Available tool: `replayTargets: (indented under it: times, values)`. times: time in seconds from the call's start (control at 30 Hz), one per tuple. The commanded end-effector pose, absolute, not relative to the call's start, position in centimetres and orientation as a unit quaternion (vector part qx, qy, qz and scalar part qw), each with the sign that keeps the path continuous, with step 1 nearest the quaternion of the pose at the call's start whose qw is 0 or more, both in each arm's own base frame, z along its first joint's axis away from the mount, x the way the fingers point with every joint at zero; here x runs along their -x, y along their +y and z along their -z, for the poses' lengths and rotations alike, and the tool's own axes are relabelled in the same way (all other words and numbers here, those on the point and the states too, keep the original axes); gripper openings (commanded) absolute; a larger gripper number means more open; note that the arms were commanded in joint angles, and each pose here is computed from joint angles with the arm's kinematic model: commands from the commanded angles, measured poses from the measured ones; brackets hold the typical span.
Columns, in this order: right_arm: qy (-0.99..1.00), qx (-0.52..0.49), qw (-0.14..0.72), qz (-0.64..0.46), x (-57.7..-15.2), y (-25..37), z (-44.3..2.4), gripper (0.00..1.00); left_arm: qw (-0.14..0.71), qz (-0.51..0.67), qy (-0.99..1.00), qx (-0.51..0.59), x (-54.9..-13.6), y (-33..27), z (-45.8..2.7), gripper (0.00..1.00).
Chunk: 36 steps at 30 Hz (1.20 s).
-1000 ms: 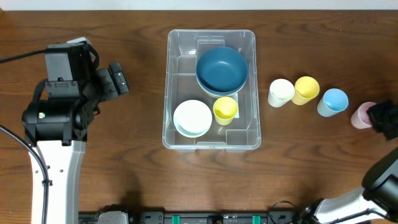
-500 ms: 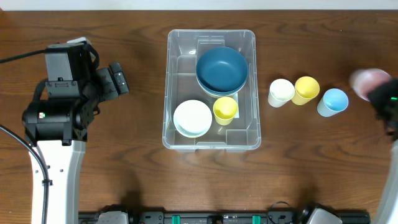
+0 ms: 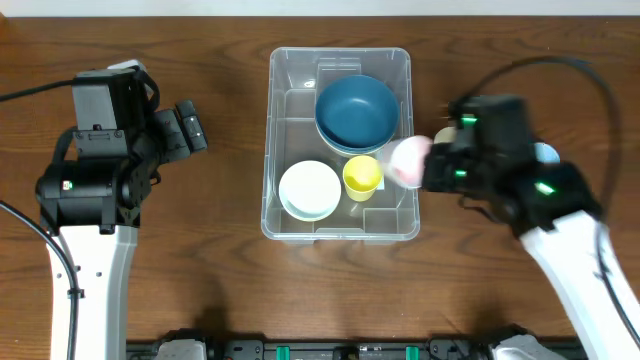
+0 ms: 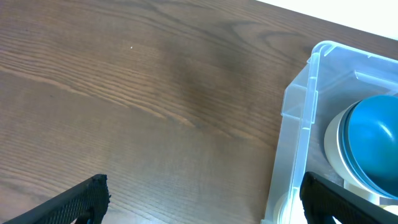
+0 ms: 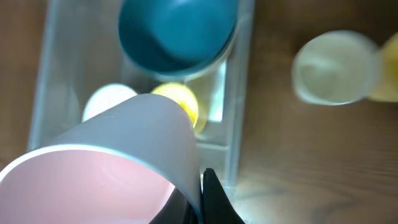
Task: Pack container
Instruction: 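Stack the pink cup into the yellow cup in the container, then return the right gripper and grasp the blue cup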
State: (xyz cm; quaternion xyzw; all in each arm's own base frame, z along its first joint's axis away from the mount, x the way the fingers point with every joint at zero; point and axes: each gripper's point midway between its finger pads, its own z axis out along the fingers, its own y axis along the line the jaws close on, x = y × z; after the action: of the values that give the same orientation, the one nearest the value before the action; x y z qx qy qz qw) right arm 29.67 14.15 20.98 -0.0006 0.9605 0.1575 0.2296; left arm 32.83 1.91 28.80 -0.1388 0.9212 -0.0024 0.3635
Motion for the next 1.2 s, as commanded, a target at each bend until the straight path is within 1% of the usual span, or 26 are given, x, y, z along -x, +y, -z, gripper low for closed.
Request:
replayTargets:
  times: [0.0, 0.23, 0.43, 0.47, 0.53, 0.57, 0.6, 0.63, 0.73, 0.8, 0.87, 0.97, 1.07, 1.17]
  values:
    - [0.97, 0.027, 0.201, -0.137, -30.1, 15.7, -18.4, 0.01, 0.363, -0.004, 0.921, 0.144, -32.8, 2.3, -28.8, 0.98]
    - [0.97, 0.052, 0.197, -0.134, -33.1, 17.8, -15.0, 0.01, 0.363, -0.004, 0.921, 0.144, -32.8, 2.3, -28.8, 0.98]
    - [0.977, 0.052, 0.169, -0.123, -32.6, 17.6, -13.6, 0.01, 0.363, -0.004, 0.921, 0.144, -32.8, 2.3, -28.8, 0.98]
    - [0.977, 0.054, 0.168, -0.123, -32.5, 17.6, -13.6, 0.03, 0.363, -0.004, 0.921, 0.144, -32.8, 2.3, -28.8, 0.98]
    - [0.974, 0.087, 0.169, -0.126, -32.4, 18.0, -13.6, 0.38, 0.363, -0.004, 0.921, 0.144, -32.8, 2.3, -28.8, 0.98]
    - [0.973, 0.095, 0.168, -0.124, -32.3, 18.1, -13.6, 0.51, 0.363, -0.004, 0.921, 0.144, -32.8, 2.3, -28.8, 0.98]
    - [0.974, 0.095, 0.167, -0.124, -32.2, 18.0, -13.6, 0.54, 0.363, -0.004, 0.921, 0.144, -32.8, 2.3, -28.8, 0.98]
    - [0.974, 0.095, 0.167, -0.124, -32.2, 18.0, -13.6, 0.54, 0.363, -0.004, 0.921, 0.144, -32.8, 2.3, -28.8, 0.98]
    - [0.971, 0.091, 0.183, -0.127, -32.6, 17.8, -14.6, 0.51, 0.363, -0.004, 0.921, 0.144, -32.8, 2.3, -28.8, 0.98]
    - [0.966, 0.078, 0.208, -0.13, -33.3, 17.0, -16.1, 0.51, 0.363, -0.004, 0.921, 0.144, -32.8, 2.3, -28.8, 0.98]
    - [0.96, 0.049, 0.244, -0.13, -34.4, 15.2, -18.3, 0.55, 0.363, -0.004, 0.921, 0.144, -32.8, 2.3, -28.8, 0.98]
    - [0.944, -0.02, 0.307, -0.12, -36.1, 10.6, -21.7, 0.65, 0.363, -0.004, 0.921, 0.144, -32.8, 2.3, -28.8, 0.98]
    - [0.928, -0.096, 0.348, -0.097, -37.0, 4.5, -23.9, 0.66, 0.363, -0.004, 0.921, 0.144, -32.8, 2.3, -28.8, 0.98]
    - [0.92, -0.166, 0.349, -0.07, -36.9, -1.2, -23.8, 0.67, 0.363, -0.004, 0.921, 0.144, -32.8, 2.3, -28.8, 0.98]
